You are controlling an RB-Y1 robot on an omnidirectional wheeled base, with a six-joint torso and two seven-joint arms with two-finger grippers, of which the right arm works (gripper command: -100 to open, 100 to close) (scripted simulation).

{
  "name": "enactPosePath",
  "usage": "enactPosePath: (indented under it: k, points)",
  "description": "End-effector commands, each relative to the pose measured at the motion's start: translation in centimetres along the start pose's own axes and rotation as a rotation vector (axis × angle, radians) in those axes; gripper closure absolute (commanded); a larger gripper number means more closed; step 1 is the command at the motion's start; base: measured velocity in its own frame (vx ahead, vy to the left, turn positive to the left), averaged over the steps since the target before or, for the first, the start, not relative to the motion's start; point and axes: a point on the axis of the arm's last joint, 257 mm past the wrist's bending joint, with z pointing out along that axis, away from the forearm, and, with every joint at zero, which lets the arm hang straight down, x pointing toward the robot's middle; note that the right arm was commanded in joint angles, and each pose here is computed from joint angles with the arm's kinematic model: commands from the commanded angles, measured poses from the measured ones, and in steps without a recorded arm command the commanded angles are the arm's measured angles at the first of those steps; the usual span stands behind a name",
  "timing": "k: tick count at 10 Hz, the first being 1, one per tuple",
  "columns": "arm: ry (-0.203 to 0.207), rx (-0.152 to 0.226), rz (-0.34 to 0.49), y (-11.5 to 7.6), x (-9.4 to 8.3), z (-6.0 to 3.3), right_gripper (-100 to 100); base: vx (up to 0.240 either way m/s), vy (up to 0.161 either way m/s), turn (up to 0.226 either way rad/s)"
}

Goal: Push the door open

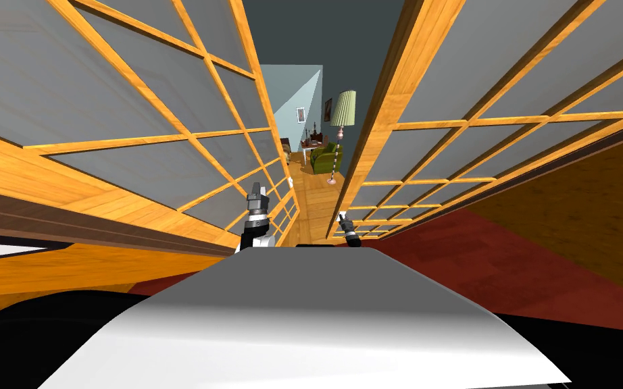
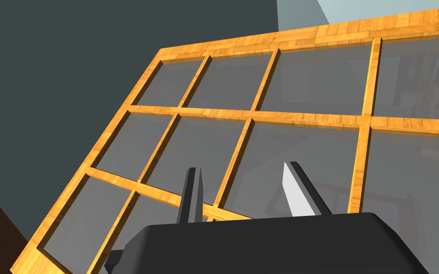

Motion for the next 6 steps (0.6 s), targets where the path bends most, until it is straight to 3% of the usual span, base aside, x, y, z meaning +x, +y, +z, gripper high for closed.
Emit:
enactPosePath:
  k: [1, 6]
  points:
    - [-0.040, 0.015, 0.056, -1.1, -1.7, 0.54, 100, 0.049, -0.014, 0.044]
    - [-0.083, 0.031, 0.225, -1.7, -2.7, 0.70, 100, 0.049, -0.016, 0.016]
